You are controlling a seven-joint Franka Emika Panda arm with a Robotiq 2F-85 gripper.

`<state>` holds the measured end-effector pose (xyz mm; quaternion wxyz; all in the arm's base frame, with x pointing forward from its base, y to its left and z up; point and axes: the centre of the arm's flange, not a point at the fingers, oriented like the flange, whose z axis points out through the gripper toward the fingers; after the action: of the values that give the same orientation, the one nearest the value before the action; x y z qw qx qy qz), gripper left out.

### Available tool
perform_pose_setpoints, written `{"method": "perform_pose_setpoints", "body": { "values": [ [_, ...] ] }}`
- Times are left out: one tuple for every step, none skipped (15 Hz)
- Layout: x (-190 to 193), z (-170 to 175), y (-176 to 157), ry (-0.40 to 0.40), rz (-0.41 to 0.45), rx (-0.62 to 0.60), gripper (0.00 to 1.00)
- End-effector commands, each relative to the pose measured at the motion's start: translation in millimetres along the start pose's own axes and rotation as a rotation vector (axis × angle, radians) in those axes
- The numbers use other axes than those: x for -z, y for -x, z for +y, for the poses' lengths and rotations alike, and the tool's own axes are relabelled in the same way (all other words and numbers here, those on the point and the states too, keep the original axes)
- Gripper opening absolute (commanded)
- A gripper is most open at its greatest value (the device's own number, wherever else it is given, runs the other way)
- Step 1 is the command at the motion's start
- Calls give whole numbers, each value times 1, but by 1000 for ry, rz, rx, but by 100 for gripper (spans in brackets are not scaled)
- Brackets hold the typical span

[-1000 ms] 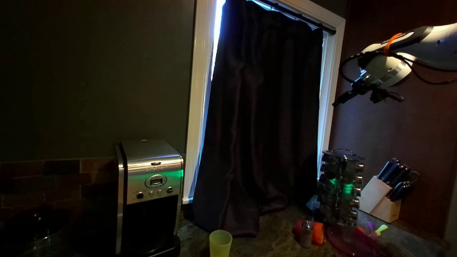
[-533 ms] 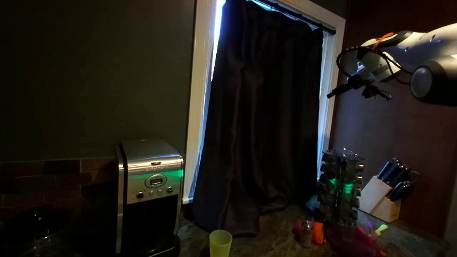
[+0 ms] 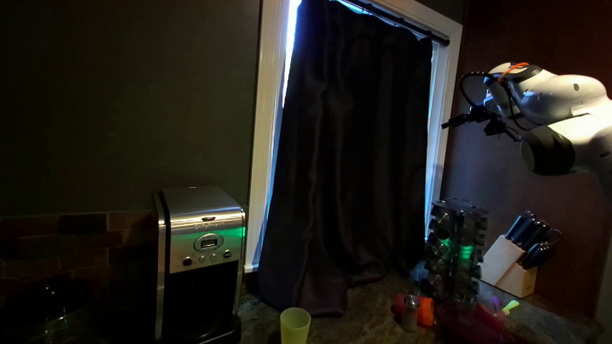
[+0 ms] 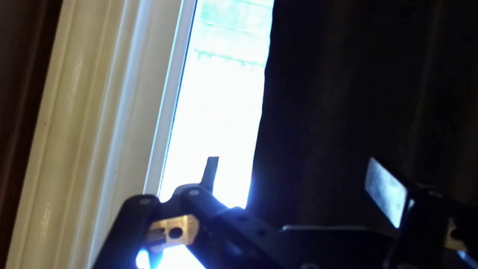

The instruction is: Open the curtain.

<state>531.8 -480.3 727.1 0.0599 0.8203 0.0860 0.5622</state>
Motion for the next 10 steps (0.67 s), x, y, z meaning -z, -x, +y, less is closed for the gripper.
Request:
{"method": "perform_pose_setpoints", "body": {
  "values": [
    [-39, 44, -20, -24, 70, -5, 100],
    [-46, 44, -20, -37, 84, 0, 100],
    [-52, 44, -18, -49, 97, 0, 100],
    [-58, 42, -17, -69, 107, 3, 100],
    [-64, 41, -16, -79, 119, 5, 100],
    [-71, 39, -15, -91, 123, 11, 96],
    [-76, 38, -13, -89, 125, 14, 84],
    [-82, 38, -11, -96, 136, 15, 72],
    [-85, 36, -11, -113, 151, 1, 70],
    [-87, 36, -10, -126, 163, -5, 63]
  ]
}}
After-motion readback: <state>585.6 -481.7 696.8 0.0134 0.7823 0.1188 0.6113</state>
